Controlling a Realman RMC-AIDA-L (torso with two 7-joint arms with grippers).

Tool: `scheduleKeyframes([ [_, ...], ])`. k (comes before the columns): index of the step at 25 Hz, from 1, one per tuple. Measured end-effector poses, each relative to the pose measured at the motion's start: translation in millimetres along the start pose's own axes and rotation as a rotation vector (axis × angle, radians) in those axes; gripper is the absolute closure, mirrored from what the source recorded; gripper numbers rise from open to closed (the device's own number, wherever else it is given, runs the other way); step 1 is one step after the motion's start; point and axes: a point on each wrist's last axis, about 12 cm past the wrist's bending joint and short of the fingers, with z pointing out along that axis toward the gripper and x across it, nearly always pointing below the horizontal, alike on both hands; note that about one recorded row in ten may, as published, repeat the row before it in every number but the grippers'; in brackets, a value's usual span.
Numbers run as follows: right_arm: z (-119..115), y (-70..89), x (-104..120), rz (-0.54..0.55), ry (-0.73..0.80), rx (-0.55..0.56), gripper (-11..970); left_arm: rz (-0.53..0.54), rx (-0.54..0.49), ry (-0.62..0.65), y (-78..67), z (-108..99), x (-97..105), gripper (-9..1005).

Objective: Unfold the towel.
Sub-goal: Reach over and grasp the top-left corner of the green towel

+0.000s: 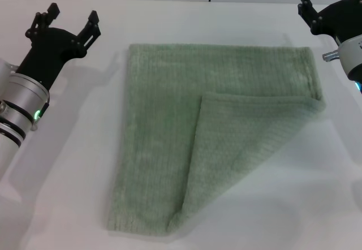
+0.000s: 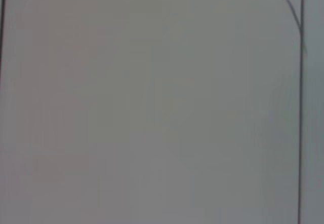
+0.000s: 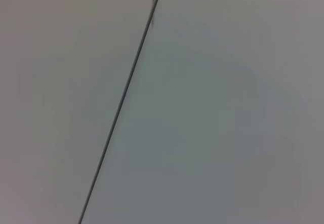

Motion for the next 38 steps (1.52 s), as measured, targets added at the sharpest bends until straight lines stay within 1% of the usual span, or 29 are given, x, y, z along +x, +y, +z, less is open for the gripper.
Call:
scheduleKeyframes([
  [14,0.1,0.6,-0.4,0.001,-0.001,0.000,199,0.000,0.022,0.001,-4.6,5.4,-1.4,156],
  [38,0.5,0.7,-1.7,0.002,-0.009,0.000,199,-0.010,0.014,0.001,-4.1,3.6,-0.8,177],
])
